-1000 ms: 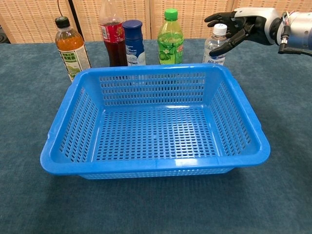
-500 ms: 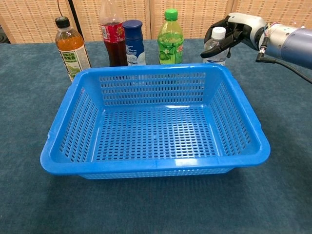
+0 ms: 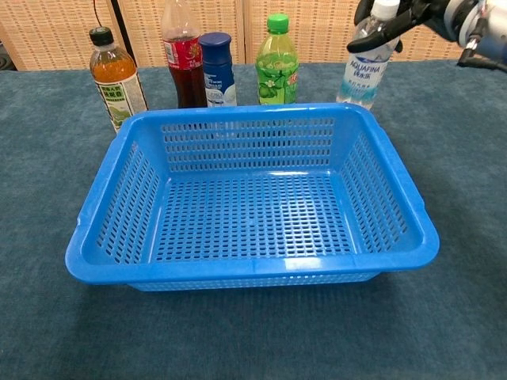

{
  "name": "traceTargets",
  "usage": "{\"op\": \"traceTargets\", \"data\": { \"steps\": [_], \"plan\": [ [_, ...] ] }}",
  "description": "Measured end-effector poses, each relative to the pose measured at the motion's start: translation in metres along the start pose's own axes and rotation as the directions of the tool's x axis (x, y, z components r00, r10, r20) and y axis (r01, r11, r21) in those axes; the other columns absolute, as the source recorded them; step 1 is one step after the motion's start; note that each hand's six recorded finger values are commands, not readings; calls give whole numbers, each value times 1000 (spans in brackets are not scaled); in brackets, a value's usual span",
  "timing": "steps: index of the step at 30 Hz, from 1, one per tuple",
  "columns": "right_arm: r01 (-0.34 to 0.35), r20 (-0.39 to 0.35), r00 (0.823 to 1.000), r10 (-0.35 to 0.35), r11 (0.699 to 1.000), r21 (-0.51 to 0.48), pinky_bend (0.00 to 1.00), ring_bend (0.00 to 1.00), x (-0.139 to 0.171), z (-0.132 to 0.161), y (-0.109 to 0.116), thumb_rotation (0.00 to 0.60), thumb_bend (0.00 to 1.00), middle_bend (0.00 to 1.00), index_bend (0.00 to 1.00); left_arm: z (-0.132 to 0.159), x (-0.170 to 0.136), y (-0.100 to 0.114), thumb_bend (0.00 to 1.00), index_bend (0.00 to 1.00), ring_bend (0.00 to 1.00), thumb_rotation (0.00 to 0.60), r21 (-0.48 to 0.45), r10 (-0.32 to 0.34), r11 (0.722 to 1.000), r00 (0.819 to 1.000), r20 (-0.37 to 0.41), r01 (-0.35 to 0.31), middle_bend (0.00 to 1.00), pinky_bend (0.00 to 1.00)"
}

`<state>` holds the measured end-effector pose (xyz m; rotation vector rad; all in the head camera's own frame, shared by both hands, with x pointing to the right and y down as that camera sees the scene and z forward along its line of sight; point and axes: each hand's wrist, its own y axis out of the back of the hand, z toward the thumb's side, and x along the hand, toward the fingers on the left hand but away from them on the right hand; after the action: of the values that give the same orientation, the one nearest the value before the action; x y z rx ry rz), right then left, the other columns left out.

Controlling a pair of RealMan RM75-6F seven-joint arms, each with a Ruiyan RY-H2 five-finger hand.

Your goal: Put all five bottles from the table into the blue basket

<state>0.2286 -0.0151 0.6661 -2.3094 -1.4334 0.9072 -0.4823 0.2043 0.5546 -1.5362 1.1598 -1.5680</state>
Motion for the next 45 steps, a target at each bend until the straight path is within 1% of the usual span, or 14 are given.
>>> {"op": "traceTargets", "data": {
  "steps": [4,8,13,18,24,28,30,31,33,35,37,38,40,45],
  "plan": [
    [-3,-48,999,3,1000,6,725,567,17,22,17,600,126,690,616,1,-1,1,118,0,0,600,-5,1,1000,1000,8,-1,0,0],
    [-28,-92,995,24,999,-37,725,567,41,51,27,600,128,690,617,2,-3,1,118,0,0,600,-7,-1,1000,1000,16,1,0,0],
    [-93,-137,987,79,991,-95,725,570,72,87,25,600,134,695,617,3,-4,1,118,0,0,600,-10,-3,1000,1000,22,3,0,0],
    [-191,-193,967,170,976,-100,725,574,99,119,-9,600,138,699,618,1,-4,2,118,0,0,600,-15,0,1000,1000,27,1,0,0],
    [-245,-186,957,224,964,-100,718,573,99,119,-56,600,138,699,619,-3,-5,3,118,0,0,600,-21,4,1000,1000,19,-4,0,0],
    [-253,-161,958,238,964,-80,693,554,90,109,-73,600,137,685,600,-6,-5,4,118,0,0,600,-29,5,1000,1000,14,-4,0,0],
    [-251,-144,960,240,966,-66,661,500,84,100,-78,600,129,625,521,-7,-5,5,118,0,0,600,-35,6,999,1000,12,-6,0,0],
    [-248,-137,962,238,967,-58,619,438,82,96,-78,600,107,547,437,-8,-5,6,118,0,0,600,-40,8,999,1000,10,-7,0,0],
    [-246,-119,963,242,969,-20,494,264,79,83,-79,600,42,347,266,-9,-6,7,118,0,0,600,-47,11,999,1000,8,-11,0,0],
    [-261,-98,960,264,965,39,295,55,81,71,-79,600,0,102,88,-10,-5,8,118,0,0,600,-46,11,999,1000,8,-11,0,0],
    [-271,-84,957,277,960,74,168,0,83,65,-75,600,0,11,14,-11,-5,7,119,0,0,600,-46,9,999,1000,6,-8,0,0],
    [-276,-76,956,283,957,91,118,0,85,63,-72,600,0,0,1,-11,-5,7,119,0,0,600,-45,9,999,1000,6,-9,0,0],
    [-282,-68,955,289,954,101,74,0,88,63,-66,600,0,0,0,-10,-5,7,119,0,0,600,-46,10,999,1000,7,-10,0,0],
    [-250,-67,964,256,965,83,60,0,97,68,-43,600,0,0,0,-9,-5,7,118,0,0,600,-42,10,999,1000,11,-9,0,0]
  ]
}}
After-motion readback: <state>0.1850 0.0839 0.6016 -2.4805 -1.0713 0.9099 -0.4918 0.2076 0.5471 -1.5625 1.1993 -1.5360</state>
